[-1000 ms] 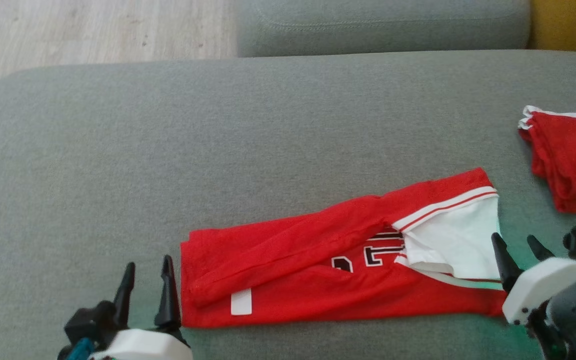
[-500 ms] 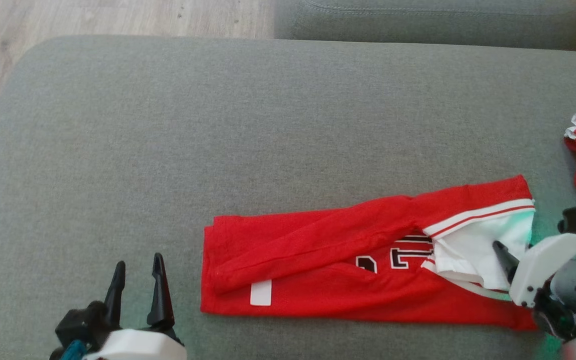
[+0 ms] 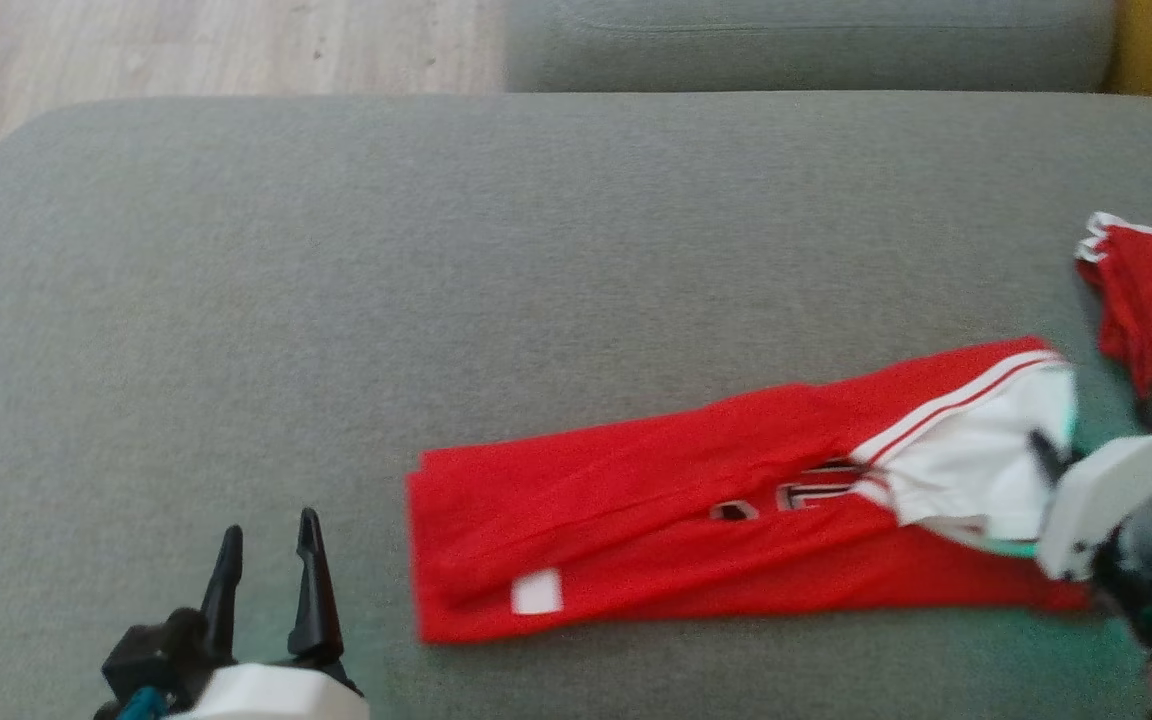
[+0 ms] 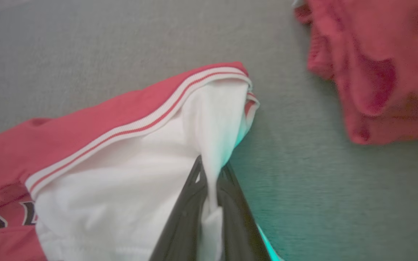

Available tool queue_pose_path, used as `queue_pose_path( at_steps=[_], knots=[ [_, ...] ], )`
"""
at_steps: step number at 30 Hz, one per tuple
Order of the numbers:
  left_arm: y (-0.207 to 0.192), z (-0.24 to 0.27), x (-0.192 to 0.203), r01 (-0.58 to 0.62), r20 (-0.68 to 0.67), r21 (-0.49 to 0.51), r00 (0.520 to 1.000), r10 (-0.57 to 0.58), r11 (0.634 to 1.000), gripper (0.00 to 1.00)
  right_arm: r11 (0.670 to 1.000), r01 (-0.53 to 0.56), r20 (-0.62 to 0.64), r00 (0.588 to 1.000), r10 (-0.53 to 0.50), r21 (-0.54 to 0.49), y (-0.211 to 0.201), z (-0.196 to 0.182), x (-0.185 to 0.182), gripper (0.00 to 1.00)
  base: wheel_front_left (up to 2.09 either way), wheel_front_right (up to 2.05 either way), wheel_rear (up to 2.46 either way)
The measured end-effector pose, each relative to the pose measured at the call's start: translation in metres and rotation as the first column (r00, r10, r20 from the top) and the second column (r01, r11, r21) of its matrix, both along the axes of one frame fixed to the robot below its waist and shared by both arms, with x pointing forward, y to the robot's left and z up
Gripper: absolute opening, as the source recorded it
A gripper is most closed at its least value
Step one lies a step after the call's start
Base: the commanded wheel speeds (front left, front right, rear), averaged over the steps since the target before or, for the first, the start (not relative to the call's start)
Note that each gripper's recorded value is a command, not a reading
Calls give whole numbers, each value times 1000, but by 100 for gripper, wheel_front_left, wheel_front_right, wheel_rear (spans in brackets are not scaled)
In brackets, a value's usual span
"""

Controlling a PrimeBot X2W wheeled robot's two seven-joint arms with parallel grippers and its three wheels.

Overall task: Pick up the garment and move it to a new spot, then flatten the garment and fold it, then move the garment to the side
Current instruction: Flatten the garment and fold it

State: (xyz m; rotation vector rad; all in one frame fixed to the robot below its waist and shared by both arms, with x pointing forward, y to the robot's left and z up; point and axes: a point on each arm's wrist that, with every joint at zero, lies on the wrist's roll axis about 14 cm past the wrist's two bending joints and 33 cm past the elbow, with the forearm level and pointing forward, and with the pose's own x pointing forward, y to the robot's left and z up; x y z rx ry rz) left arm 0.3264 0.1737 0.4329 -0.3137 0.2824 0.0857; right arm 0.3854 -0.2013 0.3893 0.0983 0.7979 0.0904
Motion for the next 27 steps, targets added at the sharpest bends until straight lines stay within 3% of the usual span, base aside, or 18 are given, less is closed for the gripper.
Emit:
queue_pose_path(
  at_steps=[8,13,16,22,27],
  knots=[
    [-23,4,6,75,17,-10,997,-75,997,100,980,187,147,973,-175,-70,-83,53,-8,0,0,0,0],
    [-33,7,9,109,27,-10,994,-108,994,100,967,246,167,958,-233,-59,-99,60,-27,0,0,0,0],
    [-35,10,8,119,36,-10,992,-118,993,100,975,219,196,958,-209,-28,-82,70,-24,0,0,0,0],
    [-35,11,2,121,37,-6,992,-121,993,100,992,68,221,971,-89,102,-13,81,-17,0,0,0,0],
    [-26,13,-4,91,44,-3,995,-91,996,100,977,-98,249,967,48,190,54,89,-14,0,0,0,0]
  ],
)
